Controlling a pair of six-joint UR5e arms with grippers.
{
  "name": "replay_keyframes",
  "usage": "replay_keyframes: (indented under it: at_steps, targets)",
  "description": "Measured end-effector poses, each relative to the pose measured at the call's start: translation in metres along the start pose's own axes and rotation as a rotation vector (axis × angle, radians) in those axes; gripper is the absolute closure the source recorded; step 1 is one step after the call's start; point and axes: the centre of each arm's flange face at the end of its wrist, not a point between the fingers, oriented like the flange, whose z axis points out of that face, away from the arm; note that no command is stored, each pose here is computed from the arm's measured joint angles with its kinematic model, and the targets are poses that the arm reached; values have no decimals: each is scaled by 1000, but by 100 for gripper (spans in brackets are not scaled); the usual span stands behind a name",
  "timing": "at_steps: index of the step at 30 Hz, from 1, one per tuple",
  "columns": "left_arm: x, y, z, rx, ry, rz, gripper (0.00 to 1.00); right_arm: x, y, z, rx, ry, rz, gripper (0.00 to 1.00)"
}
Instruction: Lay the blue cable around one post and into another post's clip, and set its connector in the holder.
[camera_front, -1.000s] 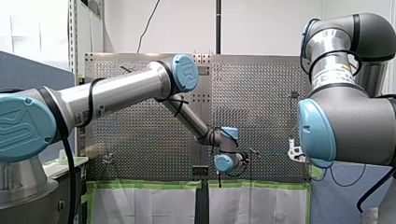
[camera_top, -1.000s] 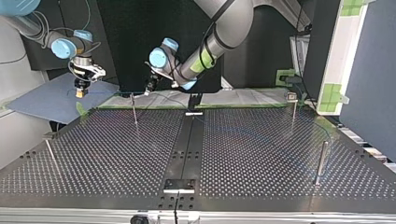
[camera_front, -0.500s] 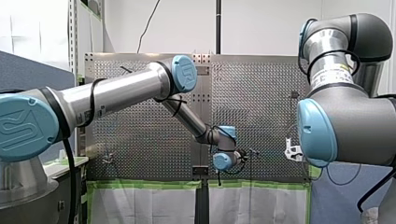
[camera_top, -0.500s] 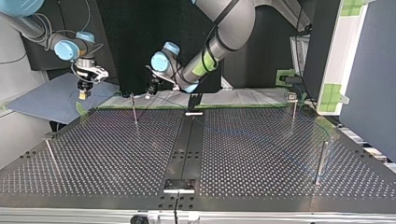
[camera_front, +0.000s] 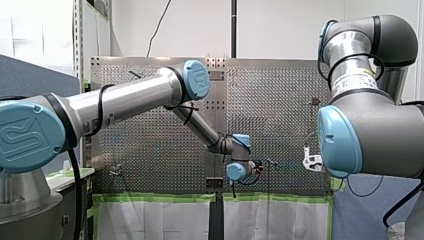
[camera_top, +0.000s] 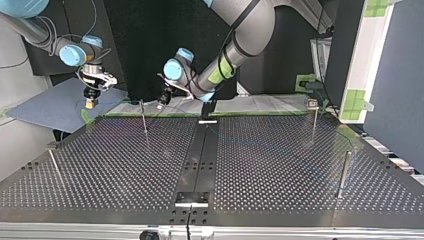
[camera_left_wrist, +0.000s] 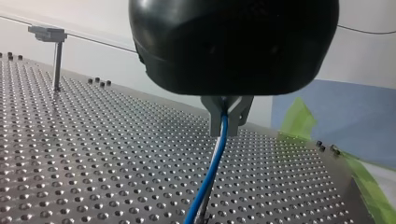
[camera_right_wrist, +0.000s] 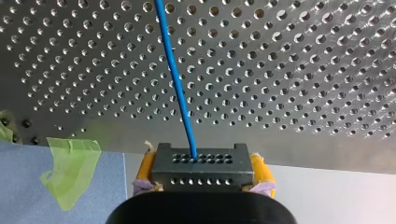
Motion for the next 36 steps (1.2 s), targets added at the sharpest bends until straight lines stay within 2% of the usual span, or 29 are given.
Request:
replay_keyframes:
  at_steps: [5, 11, 17, 20, 22, 23, 24, 25, 26, 27, 28, 29, 30, 31, 36]
  targets:
    - [0, 5, 2, -2, 0, -9, 100, 0, 0, 0, -4, 1, 0, 100]
    - [15, 12, 7, -15, 30, 0, 100, 0, 0, 0, -10, 0, 0, 100]
    - [8, 13, 17, -15, 24, -3, 100, 0, 0, 0, -11, 1, 0, 100]
    - [5, 14, 19, -14, 22, -4, 95, 0, 1, 0, -12, 0, 0, 100]
    - [5, 15, 20, -13, 22, -4, 86, 0, 1, 0, -11, 0, 0, 100]
    - [5, 16, 20, -13, 23, -4, 86, 0, 1, 0, -11, 1, 0, 100]
    - [5, 16, 20, -13, 24, -3, 79, 0, 1, 0, -12, 0, 0, 100]
    - [6, 17, 19, -13, 25, -2, 67, 0, 1, 0, -12, 0, 0, 100]
    - [6, 17, 19, -13, 26, -2, 67, 0, 0, 0, -11, 0, 0, 100]
    - [6, 18, 19, -14, 27, -2, 56, 0, 0, 0, -11, 0, 0, 100]
    - [7, 18, 19, -15, 29, -1, 41, 0, 1, 0, -11, -1, 0, 100]
    - [7, 19, 18, -16, 30, 0, 41, -1, 1, 0, -11, -1, 0, 100]
    - [7, 19, 18, -17, 32, 2, 25, -1, 0, 0, -11, -2, -1, 100]
    - [8, 20, 17, -19, 36, 8, 16, -1, 0, 0, -11, -2, -2, 100]
    - [11, 20, 14, -35, 51, 43, 16, -1, -1, 0, -9, -4, -2, 100]
